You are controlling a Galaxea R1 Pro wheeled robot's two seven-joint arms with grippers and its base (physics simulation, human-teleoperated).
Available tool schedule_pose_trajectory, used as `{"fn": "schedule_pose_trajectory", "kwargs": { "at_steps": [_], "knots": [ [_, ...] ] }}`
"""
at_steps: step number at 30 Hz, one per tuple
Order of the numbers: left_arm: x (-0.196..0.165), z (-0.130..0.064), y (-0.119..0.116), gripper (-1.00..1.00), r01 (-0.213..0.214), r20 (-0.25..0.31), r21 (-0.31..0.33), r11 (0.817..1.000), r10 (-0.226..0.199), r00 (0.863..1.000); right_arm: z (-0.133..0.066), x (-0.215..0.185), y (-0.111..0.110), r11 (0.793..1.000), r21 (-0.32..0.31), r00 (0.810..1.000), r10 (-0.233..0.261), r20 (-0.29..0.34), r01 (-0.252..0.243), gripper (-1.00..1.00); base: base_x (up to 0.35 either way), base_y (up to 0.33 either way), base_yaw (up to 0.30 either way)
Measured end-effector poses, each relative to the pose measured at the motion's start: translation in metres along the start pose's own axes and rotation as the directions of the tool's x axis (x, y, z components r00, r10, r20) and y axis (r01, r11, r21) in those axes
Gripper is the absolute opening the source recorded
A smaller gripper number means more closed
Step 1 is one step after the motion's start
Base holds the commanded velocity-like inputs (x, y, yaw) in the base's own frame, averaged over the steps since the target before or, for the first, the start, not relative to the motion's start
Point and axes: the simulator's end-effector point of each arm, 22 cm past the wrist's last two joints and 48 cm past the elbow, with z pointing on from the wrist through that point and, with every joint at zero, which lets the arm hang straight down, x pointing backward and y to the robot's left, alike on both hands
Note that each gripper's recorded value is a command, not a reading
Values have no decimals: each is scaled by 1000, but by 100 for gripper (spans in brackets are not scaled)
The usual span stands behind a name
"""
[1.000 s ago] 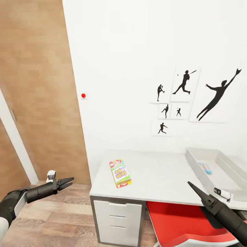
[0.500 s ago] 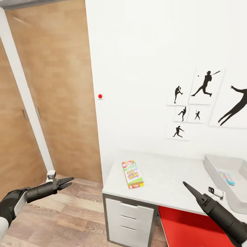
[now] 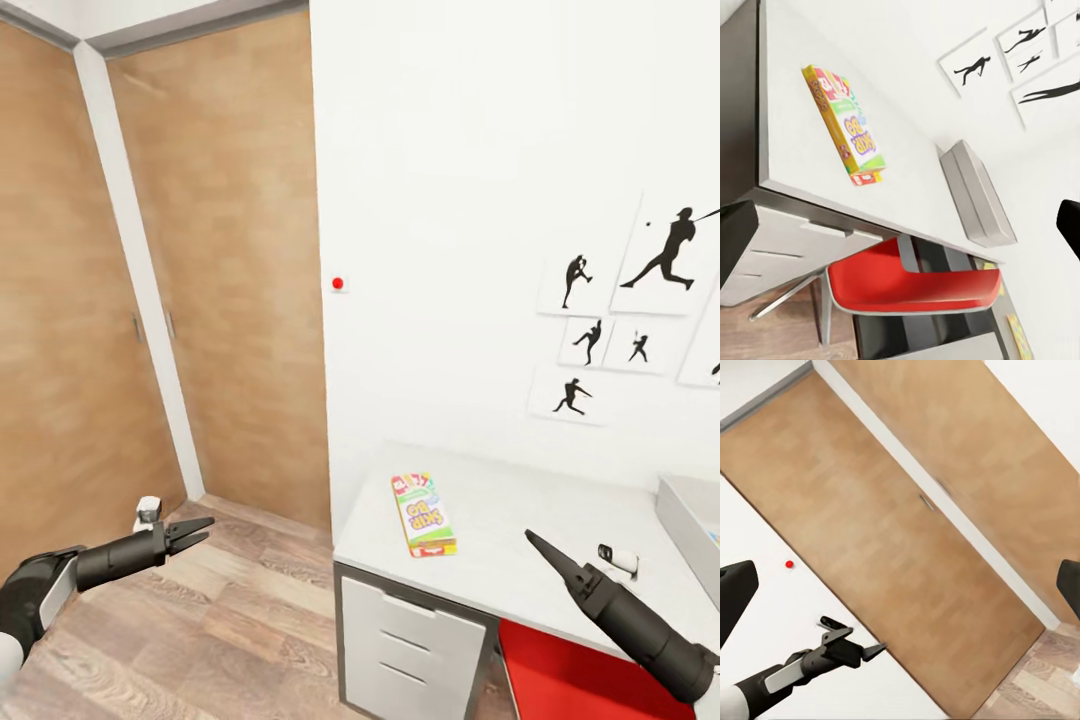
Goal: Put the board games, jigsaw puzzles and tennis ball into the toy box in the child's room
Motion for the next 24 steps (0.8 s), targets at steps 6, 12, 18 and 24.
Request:
{"fn": "schedule_pose_trajectory", "kwargs": {
  "at_steps": [6, 12, 18, 24],
  "knots": [
    [-2, -4, 1, 100, -5, 2, -10, 1000, 5, 1000, 2, 2, 2, 1000, -5, 1000, 0, -5, 0, 100, 0, 0, 270],
    [-6, -12, 4, 100, -12, 5, -30, 999, 13, 1000, 13, 14, 1, 1000, 9, 999, 9, -39, -9, 100, 0, 0, 270],
    [-7, -23, 18, 100, -16, -3, -92, 996, 16, 1000, 45, 56, -6, 997, 68, 989, 36, -147, -26, 100, 0, 0, 270],
    [10, -41, 64, 100, -8, -46, -281, 960, -6, 999, 72, 111, -19, 983, 182, 960, 51, -277, 0, 100, 0, 0, 271]
  ]
}}
